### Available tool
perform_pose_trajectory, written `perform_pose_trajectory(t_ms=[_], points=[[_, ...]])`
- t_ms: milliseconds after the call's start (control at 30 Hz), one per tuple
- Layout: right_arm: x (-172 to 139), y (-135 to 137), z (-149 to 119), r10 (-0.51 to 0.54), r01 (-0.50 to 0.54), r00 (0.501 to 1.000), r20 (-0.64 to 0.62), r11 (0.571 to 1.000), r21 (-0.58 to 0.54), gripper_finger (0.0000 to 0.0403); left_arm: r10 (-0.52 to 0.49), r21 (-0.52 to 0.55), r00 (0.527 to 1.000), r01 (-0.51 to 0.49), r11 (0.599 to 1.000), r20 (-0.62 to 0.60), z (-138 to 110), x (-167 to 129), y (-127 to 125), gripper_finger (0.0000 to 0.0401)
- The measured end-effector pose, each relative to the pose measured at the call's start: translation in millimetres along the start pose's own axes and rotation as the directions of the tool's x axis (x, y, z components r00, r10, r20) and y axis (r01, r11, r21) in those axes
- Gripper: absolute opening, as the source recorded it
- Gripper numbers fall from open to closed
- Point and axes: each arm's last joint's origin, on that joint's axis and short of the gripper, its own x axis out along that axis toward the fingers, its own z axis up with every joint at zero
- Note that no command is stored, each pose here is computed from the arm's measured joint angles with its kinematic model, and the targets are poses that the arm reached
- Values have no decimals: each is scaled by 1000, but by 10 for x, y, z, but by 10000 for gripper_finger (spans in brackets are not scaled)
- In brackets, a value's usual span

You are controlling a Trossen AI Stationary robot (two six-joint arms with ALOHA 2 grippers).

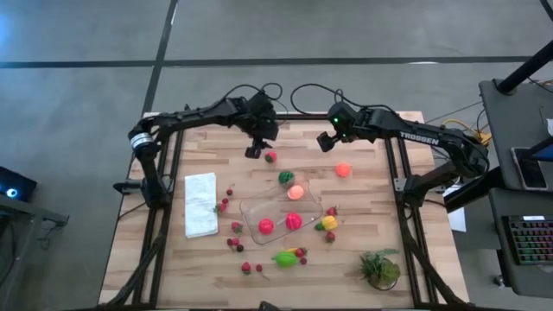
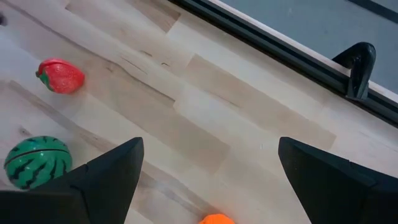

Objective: Pick and placing Produce into tupperware
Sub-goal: Put the watermelon into the transparent bin

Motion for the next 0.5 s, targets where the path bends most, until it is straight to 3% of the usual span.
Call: perform_pose_trajectory(t_ms=[100,233,333,433,500], points=[[1,-3,-7,-3,3,1000,-6,1000,-2,365,51,9,997,-51,999,-62,-15,145,-21,123],[3,-18,-38,-18,18,999,-36,1000,-9,365,34,16,995,-33,999,-91,48,189,-125,123],[1,-30,-64,-31,30,998,-62,999,-21,365,15,129,995,-2,992,-99,142,224,-249,123],[2,-35,-75,-36,35,997,-72,999,-28,365,14,309,995,18,951,-102,232,291,-384,123],[2,-36,-77,-38,35,997,-74,999,-32,365,27,338,997,-3,941,-67,300,351,-449,123]])
